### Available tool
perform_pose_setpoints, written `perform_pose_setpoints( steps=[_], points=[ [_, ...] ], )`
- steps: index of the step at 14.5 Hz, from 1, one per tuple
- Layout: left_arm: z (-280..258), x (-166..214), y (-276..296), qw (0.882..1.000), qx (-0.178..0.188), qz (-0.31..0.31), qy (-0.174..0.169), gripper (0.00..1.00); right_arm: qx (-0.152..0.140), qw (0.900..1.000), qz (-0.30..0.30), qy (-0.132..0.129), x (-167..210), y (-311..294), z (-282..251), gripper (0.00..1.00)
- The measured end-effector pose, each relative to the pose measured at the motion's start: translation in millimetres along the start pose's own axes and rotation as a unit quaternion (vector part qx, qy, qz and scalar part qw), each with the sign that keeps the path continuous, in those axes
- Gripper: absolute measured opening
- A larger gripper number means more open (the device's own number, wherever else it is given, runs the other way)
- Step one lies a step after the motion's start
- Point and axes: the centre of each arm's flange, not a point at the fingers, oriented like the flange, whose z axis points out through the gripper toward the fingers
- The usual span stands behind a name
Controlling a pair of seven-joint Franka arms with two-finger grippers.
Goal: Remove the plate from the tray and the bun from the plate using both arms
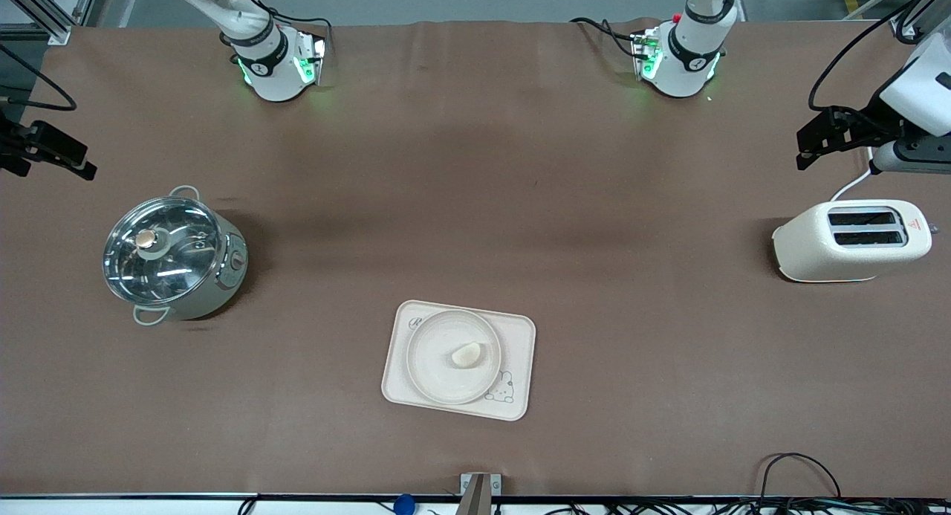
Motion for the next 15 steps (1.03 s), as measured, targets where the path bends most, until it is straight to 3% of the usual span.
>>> perform_pose_setpoints(
  steps=[8, 12, 15],
  points=[
    [0.2, 0.1, 0.3, 1.0, 0.0, 0.0, 0.0, 1.0, 0.001, 1.0, 0.001, -0.004, -0.7, 0.4, 1.4, 1.0],
    [0.2, 0.1, 0.3, 1.0, 0.0, 0.0, 0.0, 1.0, 0.043, 0.999, 0.004, -0.008, 0.9, -20.2, 6.5, 1.0],
    [0.0, 0.2, -0.2, 1.0, 0.0, 0.0, 0.0, 1.0, 0.054, 0.998, 0.027, -0.008, 22.4, -68.3, 43.4, 1.0]
  ],
)
